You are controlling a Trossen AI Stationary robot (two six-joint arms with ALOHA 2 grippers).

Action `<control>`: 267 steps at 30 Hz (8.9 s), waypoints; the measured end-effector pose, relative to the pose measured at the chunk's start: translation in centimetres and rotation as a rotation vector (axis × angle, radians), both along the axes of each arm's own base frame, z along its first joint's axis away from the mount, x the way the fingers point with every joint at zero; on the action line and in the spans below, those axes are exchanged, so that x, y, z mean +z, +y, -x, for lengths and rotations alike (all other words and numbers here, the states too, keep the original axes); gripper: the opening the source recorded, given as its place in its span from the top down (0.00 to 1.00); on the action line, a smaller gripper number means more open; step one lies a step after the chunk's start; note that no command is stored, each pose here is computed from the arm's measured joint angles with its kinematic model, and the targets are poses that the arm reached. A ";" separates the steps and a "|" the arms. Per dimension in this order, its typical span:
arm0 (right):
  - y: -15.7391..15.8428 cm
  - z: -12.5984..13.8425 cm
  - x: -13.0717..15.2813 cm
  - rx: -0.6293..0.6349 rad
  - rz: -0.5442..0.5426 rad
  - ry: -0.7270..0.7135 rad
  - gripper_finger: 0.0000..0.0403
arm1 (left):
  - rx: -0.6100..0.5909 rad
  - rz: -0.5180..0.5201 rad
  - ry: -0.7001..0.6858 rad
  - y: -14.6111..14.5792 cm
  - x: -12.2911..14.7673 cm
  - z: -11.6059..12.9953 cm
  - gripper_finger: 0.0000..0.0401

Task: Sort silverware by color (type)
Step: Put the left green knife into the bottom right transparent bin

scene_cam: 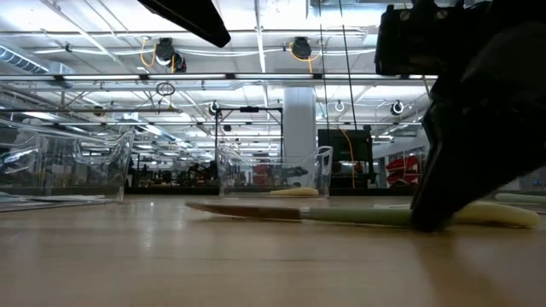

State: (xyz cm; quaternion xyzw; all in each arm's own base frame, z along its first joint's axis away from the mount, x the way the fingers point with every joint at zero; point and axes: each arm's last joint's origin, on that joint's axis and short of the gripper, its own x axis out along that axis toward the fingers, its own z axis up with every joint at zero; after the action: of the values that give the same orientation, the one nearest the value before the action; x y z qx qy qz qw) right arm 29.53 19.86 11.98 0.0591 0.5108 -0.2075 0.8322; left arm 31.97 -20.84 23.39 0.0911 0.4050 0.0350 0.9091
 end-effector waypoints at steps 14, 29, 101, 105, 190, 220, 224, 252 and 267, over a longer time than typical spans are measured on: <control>-0.2 0.1 -0.1 -0.009 0.011 0.008 0.97 | 0.000 0.000 0.000 0.0 0.0 0.0 0.61; -1.0 -0.1 -0.3 0.009 -0.012 0.085 0.97 | -0.134 -0.217 0.112 0.4 -4.1 -1.2 0.61; -2.3 -0.9 -0.3 0.088 -0.039 0.156 0.87 | -0.186 -0.044 0.375 9.2 -10.3 -5.7 0.95; -2.1 -0.9 0.0 0.106 -0.016 0.146 0.81 | -0.207 -0.036 0.371 9.2 -10.2 -5.9 0.97; 2.5 3.8 11.5 0.409 0.377 0.339 0.93 | 0.083 -0.232 -0.133 -0.4 -5.3 -2.0 0.56; 2.8 3.2 11.7 -0.128 0.206 -0.027 0.73 | 0.132 -0.552 0.012 -0.1 -4.2 0.6 0.98; 2.6 3.1 11.8 -0.222 0.209 -0.127 0.68 | 0.166 -0.602 0.052 -0.5 -2.6 2.0 0.98; 4.5 -3.4 11.4 -0.568 0.225 -1.178 0.66 | 0.364 -0.714 -0.210 0.1 1.4 1.7 0.99; 1.9 -5.3 11.8 -0.702 0.193 -1.246 0.66 | 0.308 -0.781 -0.135 0.5 1.3 1.5 0.99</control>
State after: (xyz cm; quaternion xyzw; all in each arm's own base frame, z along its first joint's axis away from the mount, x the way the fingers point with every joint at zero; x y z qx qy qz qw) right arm 34.81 21.80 23.78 0.2532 -0.1285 -0.4345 0.8548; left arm 30.49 -20.38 24.69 0.3648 0.3099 0.3270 0.8148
